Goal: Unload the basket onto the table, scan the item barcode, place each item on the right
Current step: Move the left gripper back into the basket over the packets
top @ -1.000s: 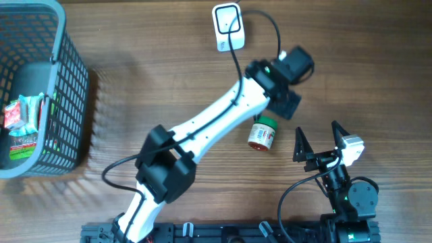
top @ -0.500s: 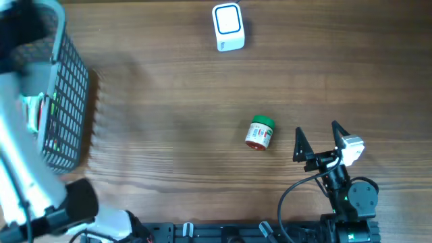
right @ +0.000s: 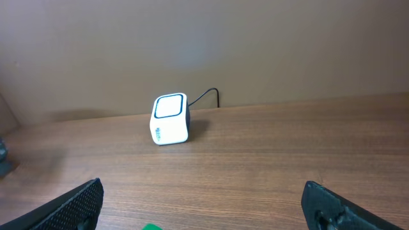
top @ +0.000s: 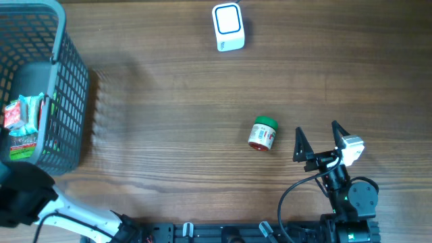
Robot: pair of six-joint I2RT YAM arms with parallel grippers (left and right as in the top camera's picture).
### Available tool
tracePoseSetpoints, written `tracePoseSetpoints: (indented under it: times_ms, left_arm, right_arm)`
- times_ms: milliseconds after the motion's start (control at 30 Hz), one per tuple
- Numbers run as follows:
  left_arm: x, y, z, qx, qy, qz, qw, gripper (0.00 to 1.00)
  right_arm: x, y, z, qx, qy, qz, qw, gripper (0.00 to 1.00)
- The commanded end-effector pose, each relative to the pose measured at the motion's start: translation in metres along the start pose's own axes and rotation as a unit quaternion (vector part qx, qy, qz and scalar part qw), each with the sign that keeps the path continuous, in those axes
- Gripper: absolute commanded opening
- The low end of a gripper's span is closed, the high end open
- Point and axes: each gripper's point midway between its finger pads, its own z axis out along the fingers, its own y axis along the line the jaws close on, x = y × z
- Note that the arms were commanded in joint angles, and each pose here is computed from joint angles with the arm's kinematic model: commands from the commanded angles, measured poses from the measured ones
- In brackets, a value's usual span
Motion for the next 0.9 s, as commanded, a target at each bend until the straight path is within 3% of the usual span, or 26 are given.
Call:
tracePoseSetpoints:
  times_ms: [0, 533, 867]
  left_arm:
    - [-0.004, 0.0, 0.027, 0.026, 0.011, 0.028, 0.999, 1.0]
    - [-0.026, -0.023, 0.065, 0.025, 0.017, 0.042, 0.999, 1.0]
    - [-0.018, -0.033, 0.128, 0.029, 0.031, 0.057, 0.997, 1.0]
  right_arm:
    - [-0.002, 0.0, 0.0, 0.0, -0.004, 0.003, 1.0, 1.0]
    - [-0.002, 0.0, 0.0, 0.0, -0.004, 0.003, 1.0, 1.0]
    - [-0.002, 0.0, 0.0, 0.0, -0.004, 0.003, 1.0, 1.0]
